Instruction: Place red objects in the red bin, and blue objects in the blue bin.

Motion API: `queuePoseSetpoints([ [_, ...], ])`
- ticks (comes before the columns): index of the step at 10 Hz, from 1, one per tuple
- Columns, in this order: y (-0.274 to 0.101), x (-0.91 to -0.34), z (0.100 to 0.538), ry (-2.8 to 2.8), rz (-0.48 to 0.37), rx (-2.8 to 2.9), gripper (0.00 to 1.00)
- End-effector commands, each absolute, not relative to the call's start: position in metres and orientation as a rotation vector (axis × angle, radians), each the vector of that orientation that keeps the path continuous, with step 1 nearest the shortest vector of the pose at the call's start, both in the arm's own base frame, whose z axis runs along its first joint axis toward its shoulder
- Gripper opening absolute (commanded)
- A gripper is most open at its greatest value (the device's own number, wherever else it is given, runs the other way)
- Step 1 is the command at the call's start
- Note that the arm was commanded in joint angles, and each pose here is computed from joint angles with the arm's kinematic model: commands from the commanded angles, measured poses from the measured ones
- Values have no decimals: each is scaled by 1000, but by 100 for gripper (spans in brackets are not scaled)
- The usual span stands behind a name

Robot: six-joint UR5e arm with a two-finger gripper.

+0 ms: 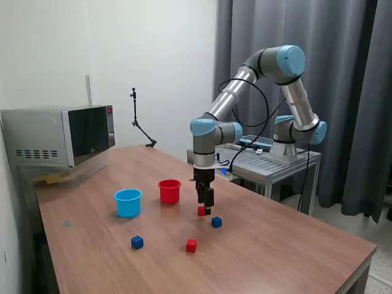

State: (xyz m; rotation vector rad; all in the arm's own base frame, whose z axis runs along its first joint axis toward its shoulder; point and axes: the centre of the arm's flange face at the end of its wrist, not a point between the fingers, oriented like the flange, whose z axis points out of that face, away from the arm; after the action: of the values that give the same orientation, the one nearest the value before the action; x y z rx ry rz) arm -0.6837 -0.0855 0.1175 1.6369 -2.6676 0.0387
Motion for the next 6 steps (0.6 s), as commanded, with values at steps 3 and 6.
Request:
queuePoseSetpoints([
  [3, -86, -682, 107, -2676, 49, 1643, 100],
  [6, -84, -681, 106, -2686, 47, 1624, 100],
])
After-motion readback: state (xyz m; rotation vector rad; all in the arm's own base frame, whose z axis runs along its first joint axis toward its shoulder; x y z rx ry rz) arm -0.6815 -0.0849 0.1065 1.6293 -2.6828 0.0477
